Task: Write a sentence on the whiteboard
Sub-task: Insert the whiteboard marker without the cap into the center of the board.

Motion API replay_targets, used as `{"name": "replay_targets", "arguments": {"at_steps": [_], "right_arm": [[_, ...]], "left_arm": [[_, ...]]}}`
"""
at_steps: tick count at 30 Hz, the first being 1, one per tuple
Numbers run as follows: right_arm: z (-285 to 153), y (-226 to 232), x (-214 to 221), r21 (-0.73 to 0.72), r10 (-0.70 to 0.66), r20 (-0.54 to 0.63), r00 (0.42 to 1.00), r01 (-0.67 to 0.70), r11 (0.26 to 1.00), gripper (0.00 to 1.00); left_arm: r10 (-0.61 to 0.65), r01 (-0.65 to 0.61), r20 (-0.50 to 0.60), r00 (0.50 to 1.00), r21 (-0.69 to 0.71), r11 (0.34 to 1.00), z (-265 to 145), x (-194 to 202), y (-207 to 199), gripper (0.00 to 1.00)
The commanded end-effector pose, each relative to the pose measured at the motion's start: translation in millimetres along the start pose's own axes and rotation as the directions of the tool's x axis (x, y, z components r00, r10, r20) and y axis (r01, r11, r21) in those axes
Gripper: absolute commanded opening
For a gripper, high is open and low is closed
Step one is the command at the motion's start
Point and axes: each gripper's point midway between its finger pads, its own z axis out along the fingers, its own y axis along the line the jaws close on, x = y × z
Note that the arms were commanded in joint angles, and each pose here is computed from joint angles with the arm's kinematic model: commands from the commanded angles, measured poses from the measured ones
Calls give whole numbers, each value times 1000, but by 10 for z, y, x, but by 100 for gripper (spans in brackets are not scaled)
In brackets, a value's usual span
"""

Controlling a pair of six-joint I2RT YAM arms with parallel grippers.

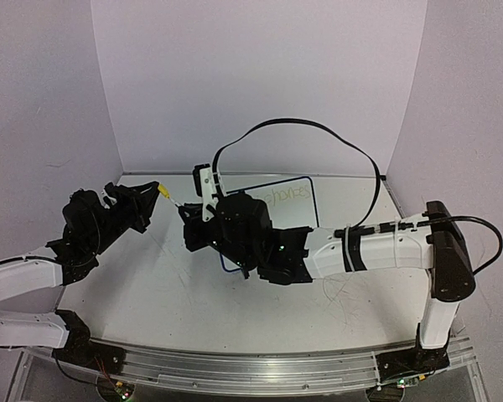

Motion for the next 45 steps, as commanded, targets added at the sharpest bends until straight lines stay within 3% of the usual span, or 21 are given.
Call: {"name": "replay_targets", "arguments": {"at_steps": [1,14,29,45], "right_arm": [[-21,79,-241,-4,19,65,998,-18,1000,0],[-17,73,-249,0,18,68,998,-18,1000,0],[-95,113,-278,-34,41,63,997,-39,999,0],[-15,101,-255,-12,40,75,996,-39,999,0]], "left_arm": [[2,-1,-22,1000,44,999,8,39,-94,0],[5,-4,-32,999,30,1000,21,58,-41,0],[38,-40,34,999,56,998,-47,-59,-115,0],[22,-21,-23,999,51,998,-5,44,-114,0]]}}
